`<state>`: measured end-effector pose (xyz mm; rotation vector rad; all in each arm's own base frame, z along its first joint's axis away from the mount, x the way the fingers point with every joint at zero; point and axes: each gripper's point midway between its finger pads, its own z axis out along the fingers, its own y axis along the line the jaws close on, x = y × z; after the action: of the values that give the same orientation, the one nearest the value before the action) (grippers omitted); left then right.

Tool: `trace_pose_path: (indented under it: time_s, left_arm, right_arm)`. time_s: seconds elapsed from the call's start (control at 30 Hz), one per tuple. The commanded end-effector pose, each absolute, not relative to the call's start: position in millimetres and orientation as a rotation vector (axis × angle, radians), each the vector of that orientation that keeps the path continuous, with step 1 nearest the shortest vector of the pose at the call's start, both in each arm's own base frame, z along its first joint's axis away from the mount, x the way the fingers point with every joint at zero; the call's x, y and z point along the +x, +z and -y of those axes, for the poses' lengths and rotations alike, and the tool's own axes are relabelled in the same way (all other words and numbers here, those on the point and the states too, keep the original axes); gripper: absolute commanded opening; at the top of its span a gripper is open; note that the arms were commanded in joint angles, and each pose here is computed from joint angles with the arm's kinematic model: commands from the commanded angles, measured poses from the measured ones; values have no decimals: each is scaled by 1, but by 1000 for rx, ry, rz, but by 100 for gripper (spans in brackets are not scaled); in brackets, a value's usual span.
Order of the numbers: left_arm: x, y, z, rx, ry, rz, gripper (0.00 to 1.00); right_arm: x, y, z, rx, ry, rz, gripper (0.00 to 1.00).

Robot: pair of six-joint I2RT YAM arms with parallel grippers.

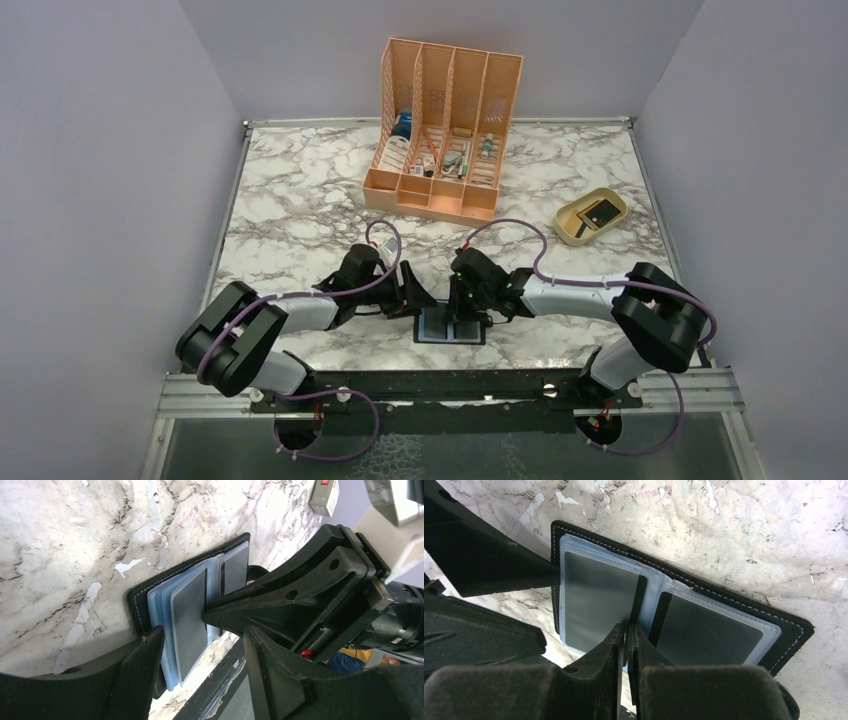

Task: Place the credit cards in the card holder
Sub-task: Turn over the card slot in the card holder.

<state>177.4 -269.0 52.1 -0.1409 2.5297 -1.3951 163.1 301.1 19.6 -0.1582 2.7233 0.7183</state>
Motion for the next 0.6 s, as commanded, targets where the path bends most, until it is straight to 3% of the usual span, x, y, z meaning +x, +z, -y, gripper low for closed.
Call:
trace_pose_path:
  time_s: [0.0,0.23,0.57]
  left_arm:
    - [172,49,274,-118,-1437,-2541,62]
    - [171,60,284,-95,-1480,-2515,61]
    - [166,81,292,-79,-1532,-2461,52]
  right_arm:
    - [159,6,-292,-154,660,-2743,9]
    - [161,9,-296,-166,674,-2736,9]
    - [170,28,-296,-170,667,-2676,14]
